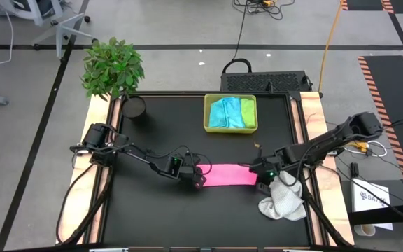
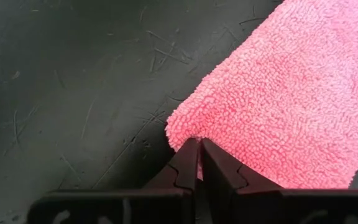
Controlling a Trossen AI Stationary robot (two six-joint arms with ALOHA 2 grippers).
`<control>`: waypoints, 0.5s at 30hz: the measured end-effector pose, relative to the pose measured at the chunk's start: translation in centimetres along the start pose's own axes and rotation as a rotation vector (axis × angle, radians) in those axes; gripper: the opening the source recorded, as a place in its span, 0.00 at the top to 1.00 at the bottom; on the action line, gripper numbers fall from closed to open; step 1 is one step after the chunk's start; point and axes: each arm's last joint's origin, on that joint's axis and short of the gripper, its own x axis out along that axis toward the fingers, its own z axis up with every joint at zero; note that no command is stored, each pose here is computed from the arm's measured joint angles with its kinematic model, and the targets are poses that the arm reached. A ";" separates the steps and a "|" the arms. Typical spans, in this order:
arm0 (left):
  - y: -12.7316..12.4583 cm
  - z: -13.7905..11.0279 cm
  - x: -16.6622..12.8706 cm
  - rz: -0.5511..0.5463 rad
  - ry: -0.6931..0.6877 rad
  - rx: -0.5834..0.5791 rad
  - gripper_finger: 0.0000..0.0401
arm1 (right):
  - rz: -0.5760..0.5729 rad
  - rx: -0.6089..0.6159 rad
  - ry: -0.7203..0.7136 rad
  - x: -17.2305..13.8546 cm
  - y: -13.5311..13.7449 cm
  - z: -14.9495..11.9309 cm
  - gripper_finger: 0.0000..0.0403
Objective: Fold microfiber towels
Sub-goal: Fold the pink microfiber cloth
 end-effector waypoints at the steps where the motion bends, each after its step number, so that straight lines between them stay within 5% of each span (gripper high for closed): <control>1: 0.0 0.0 0.0 0.000 -0.001 0.000 0.94 | 0.007 -0.001 -0.011 -0.3 0.1 0.0 1.00; 8: 0.0 0.0 0.0 0.001 -0.010 -0.002 0.94 | -0.062 -0.027 -0.185 -1.6 0.3 0.4 1.00; 15: -0.6 1.4 -2.5 -0.074 -0.052 -0.002 0.94 | -0.125 -0.051 -0.201 -1.3 -0.3 0.7 1.00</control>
